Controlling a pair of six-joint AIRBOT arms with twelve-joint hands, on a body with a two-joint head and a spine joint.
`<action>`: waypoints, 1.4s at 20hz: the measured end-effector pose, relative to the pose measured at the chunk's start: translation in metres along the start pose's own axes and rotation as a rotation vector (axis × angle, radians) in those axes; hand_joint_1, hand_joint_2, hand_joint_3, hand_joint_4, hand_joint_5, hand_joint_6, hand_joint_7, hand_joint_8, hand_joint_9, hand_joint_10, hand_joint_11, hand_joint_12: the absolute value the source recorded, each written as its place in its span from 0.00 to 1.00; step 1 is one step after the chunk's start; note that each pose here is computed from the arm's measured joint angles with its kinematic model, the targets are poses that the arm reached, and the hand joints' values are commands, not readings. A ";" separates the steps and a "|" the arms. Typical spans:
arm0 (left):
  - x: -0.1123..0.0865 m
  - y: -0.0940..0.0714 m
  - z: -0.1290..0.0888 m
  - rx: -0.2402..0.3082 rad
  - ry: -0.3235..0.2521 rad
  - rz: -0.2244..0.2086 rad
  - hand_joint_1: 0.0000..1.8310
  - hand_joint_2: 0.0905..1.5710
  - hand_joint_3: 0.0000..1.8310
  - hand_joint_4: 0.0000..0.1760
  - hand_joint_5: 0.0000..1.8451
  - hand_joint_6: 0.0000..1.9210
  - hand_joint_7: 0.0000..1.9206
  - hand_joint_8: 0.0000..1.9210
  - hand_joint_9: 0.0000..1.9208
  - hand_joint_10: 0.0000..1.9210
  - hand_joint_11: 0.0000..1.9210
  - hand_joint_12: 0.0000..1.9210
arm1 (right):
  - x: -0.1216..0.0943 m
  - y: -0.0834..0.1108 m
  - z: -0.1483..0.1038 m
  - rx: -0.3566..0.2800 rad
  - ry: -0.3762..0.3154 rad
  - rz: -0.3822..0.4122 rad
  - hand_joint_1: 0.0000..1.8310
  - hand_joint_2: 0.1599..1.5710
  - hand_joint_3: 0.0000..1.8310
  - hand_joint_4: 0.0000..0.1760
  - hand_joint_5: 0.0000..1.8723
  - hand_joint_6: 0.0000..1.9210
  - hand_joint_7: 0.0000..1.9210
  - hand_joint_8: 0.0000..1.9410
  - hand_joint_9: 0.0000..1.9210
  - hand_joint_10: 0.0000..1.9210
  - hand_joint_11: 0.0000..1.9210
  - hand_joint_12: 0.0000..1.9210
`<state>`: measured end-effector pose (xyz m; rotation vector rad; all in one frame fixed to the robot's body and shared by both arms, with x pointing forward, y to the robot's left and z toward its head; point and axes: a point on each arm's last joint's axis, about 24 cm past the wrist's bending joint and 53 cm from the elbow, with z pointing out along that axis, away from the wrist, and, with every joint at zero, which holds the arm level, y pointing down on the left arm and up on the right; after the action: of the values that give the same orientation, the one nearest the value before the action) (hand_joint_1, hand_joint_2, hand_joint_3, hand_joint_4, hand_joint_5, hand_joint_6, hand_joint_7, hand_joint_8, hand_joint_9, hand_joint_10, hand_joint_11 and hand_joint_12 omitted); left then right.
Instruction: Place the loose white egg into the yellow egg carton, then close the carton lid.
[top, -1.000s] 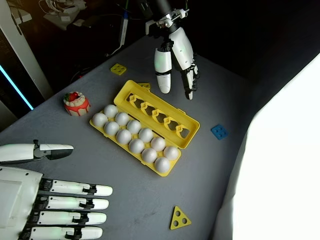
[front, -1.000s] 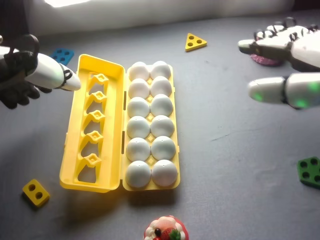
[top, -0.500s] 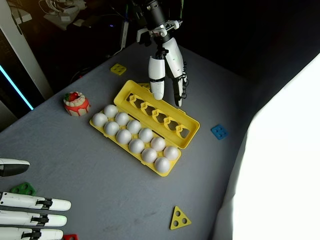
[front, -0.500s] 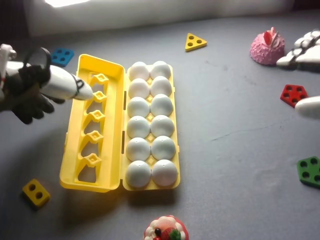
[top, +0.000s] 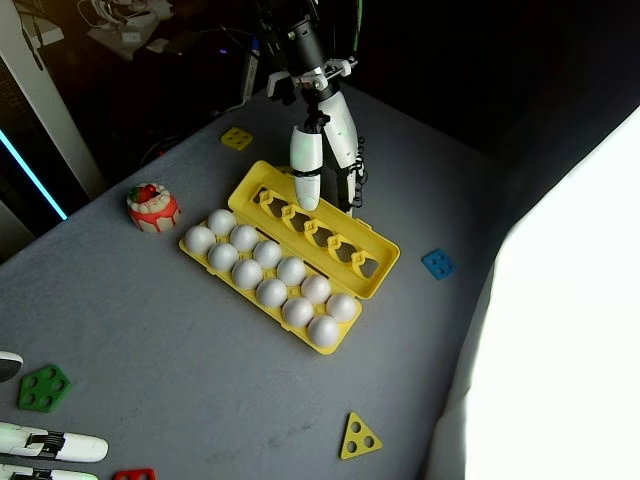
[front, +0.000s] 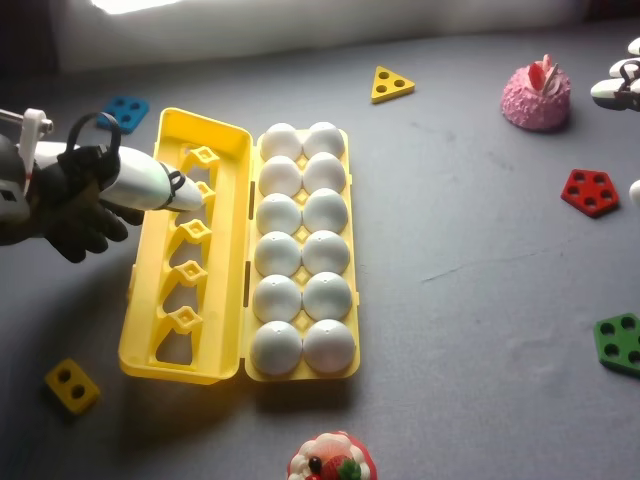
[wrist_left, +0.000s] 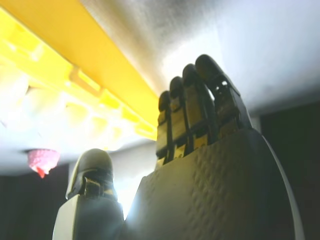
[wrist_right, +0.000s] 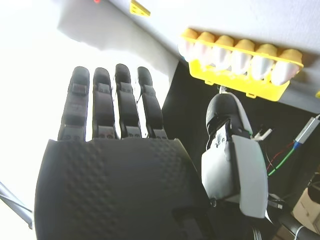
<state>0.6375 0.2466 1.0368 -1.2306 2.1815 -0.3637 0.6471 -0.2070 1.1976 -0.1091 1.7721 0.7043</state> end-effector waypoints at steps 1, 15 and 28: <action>0.001 0.002 0.001 -0.005 0.003 -0.002 0.03 0.79 0.00 0.02 0.13 0.00 0.14 0.00 0.16 0.00 0.00 0.51 | 0.000 0.000 0.000 0.001 -0.001 0.004 0.02 0.76 0.00 0.00 0.11 0.00 0.08 0.00 0.03 0.00 0.00 0.07; 0.012 0.016 0.007 -0.026 0.036 -0.041 0.06 0.79 0.00 0.07 0.12 0.00 0.14 0.00 0.15 0.00 0.00 0.48 | -0.005 -0.002 0.003 0.019 -0.014 0.023 0.01 0.76 0.00 0.00 0.13 0.00 0.10 0.00 0.05 0.01 0.00 0.15; 0.019 -0.055 -0.022 0.129 0.074 -0.022 0.06 0.79 0.00 0.06 0.12 0.00 0.14 0.00 0.15 0.00 0.00 0.49 | -0.009 0.001 0.003 0.011 -0.027 0.022 0.02 0.76 0.00 0.00 0.12 0.00 0.09 0.00 0.04 0.01 0.00 0.15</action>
<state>0.6540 0.2000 1.0746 -1.1885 2.1704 -0.5579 0.6526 -0.2072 1.2057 -0.0720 1.7537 0.7085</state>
